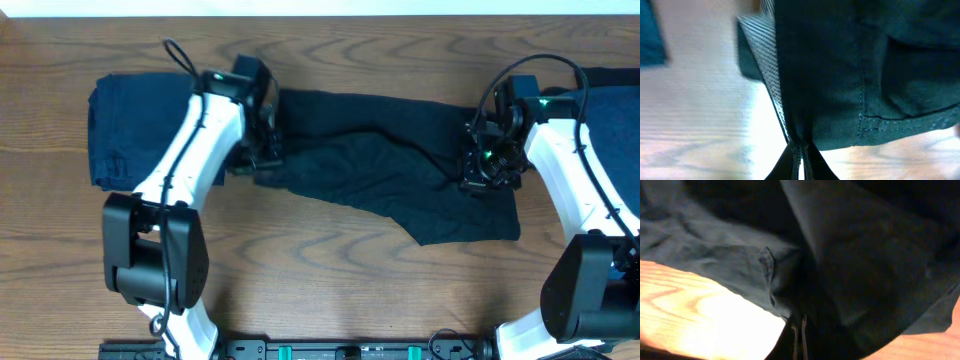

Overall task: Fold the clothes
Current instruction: 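Lift both pants ends with both grippers and pull them upward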

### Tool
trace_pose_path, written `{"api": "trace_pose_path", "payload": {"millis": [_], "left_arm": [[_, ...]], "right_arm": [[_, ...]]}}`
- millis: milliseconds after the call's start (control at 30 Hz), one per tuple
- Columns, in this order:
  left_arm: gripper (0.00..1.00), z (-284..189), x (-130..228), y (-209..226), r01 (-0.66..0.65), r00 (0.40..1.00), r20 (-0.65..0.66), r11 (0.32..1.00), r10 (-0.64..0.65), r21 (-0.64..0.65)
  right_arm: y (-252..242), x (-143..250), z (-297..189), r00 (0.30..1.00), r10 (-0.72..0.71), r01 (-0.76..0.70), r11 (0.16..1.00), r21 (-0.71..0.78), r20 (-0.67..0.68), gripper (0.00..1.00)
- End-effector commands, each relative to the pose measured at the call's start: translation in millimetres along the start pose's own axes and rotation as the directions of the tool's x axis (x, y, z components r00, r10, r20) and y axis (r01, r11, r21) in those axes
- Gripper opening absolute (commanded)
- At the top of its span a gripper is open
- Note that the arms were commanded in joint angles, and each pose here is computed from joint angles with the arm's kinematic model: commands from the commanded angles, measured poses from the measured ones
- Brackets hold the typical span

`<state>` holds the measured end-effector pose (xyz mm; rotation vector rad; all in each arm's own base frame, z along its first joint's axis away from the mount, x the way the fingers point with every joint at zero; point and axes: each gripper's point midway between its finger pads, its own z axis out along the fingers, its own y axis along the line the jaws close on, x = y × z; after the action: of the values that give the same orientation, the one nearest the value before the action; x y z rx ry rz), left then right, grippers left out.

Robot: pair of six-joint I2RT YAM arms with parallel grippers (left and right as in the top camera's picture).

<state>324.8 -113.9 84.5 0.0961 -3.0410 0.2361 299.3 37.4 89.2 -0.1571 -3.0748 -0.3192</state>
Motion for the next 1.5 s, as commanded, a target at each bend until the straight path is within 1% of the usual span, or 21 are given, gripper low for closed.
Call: {"api": "trace_pose_path", "payload": {"millis": [0, 133, 267, 400, 600, 733, 833, 967, 1067, 1167, 1233, 1367, 1467], "left_arm": [[0.06, 14, 14, 0, 0.015, 1.000, -0.028, 1.000, -0.015, -0.025], [0.06, 37, 17, 0, 0.043, 0.999, -0.022, 0.999, -0.044, -0.025], [0.06, 58, 18, 4, 0.044, 0.999, -0.006, 0.999, -0.044, -0.018], [0.06, 73, 17, 6, 0.043, 0.999, 0.013, 0.999, -0.042, -0.010], [0.06, 86, 8, 5, 0.031, 0.997, 0.072, 0.999, -0.032, 0.014], [0.06, 90, 0, 3, 0.023, 0.993, 0.111, 0.999, -0.026, 0.029], [0.06, 92, -10, 0, 0.012, 0.987, 0.157, 0.999, -0.020, 0.047], [0.06, 96, -26, -5, -0.001, 0.977, 0.213, 0.998, -0.013, 0.068], [0.06, 100, -37, -4, -0.004, 0.968, 0.252, 0.998, -0.011, 0.059], [0.06, 102, -52, 10, 0.019, 0.949, 0.314, 1.000, -0.010, -0.024], [0.06, 99, -60, 14, 0.023, 0.937, 0.350, 0.999, -0.005, -0.049], [0.06, 94, -72, 8, -0.060, 0.915, 0.395, 0.996, 0.080, -0.061], [0.06, 81, -79, 4, -0.081, 0.903, 0.417, 0.995, 0.099, -0.061]], "right_arm": [[-13, 15, 13, 0.996, 0.071, -0.068, 0.996, 0.051, -0.047, 0.01], [-19, 24, 30, 0.994, 0.088, -0.084, 0.994, 0.065, -0.065, 0.01], [-23, 26, 45, 0.995, 0.086, -0.083, 0.995, 0.064, -0.058, 0.01], [-25, 18, 61, 0.997, 0.076, -0.075, 0.996, 0.054, -0.005, 0.01], [-28, 2, 78, 0.993, 0.070, -0.074, 0.996, 0.040, 0.092, 0.01], [-32, -22, 78, 0.978, 0.049, -0.061, 0.997, 0.056, 0.200, 0.01], [-30, -48, 73, 0.953, 0.029, -0.046, 0.998, 0.050, 0.302, 0.01], [-26, -72, 69, 0.921, 0.014, -0.030, 0.999, 0.037, 0.390, 0.01], [-25, -85, 70, 0.903, 0.007, -0.023, 0.999, 0.031, 0.430, 0.01], [-25, -97, 76, 0.889, 0.001, -0.015, 1.000, 0.027, 0.457, 0.01], [-25, -102, 79, 0.882, -0.001, -0.012, 1.000, 0.026, 0.470, 0.01], [-22, -112, 75, 0.863, -0.030, 0.018, 0.999, 0.029, 0.504, 0.01], [-17, -119, 58, 0.843, -0.038, 0.030, 0.999, 0.025, 0.536, 0.01]]}}
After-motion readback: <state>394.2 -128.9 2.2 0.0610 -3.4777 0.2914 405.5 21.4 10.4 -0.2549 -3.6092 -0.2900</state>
